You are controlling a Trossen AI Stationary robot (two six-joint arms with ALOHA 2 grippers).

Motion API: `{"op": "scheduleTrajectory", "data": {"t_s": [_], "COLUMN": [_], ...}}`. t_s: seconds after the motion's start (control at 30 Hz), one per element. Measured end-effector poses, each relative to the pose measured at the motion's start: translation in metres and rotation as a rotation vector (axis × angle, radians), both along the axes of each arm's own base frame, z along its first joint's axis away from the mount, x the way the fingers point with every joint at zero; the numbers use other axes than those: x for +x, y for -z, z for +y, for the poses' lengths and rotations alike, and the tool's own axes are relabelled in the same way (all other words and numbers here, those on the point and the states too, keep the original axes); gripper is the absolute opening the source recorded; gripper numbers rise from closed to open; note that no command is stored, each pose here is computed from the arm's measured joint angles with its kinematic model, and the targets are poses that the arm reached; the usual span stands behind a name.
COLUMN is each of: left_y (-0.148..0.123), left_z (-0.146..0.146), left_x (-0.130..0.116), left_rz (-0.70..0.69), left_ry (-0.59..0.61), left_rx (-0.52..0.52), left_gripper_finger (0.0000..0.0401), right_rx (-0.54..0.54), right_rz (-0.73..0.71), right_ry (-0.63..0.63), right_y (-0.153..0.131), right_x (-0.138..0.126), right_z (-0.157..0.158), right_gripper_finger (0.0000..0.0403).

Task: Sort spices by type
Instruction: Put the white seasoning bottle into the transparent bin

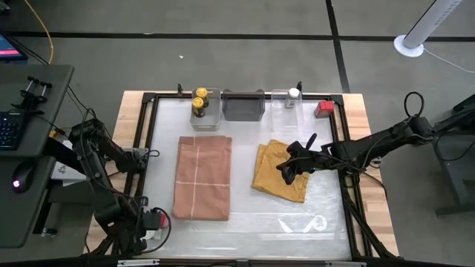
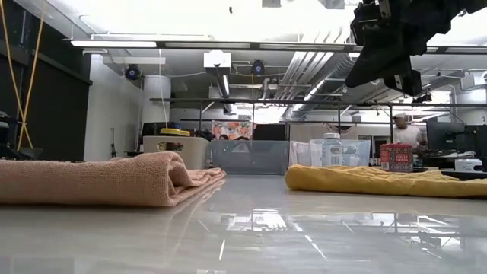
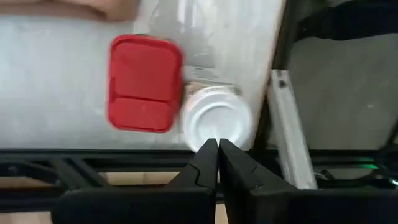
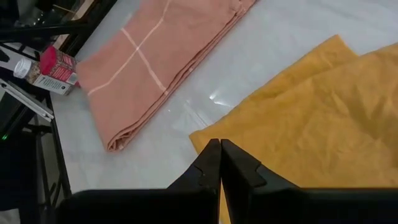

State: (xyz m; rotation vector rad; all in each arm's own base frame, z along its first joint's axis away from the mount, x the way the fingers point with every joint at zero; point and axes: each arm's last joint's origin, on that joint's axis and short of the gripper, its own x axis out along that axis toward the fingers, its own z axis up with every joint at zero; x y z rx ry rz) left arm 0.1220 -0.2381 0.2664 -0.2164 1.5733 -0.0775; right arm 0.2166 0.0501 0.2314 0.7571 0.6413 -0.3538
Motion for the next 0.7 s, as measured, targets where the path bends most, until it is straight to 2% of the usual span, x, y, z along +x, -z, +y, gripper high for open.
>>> {"op": "scheduleTrajectory", "data": {"t_s": [0.7], "left_y": [0.0062], "left_z": [-0.0014], "left_x": [0.0012], "left_rz": [-0.02], "left_ry": [0.014], "left_rx": [-0.015], "left_gripper_finger": [0.0], "right_rx": [-0.006], "right_rz": [0.003], "right_ry": [-0.005], "right_y": [0.0002], "right_x": [-0.0001], "right_z": [0.0001], "right_gripper_finger": [0.0002]}}
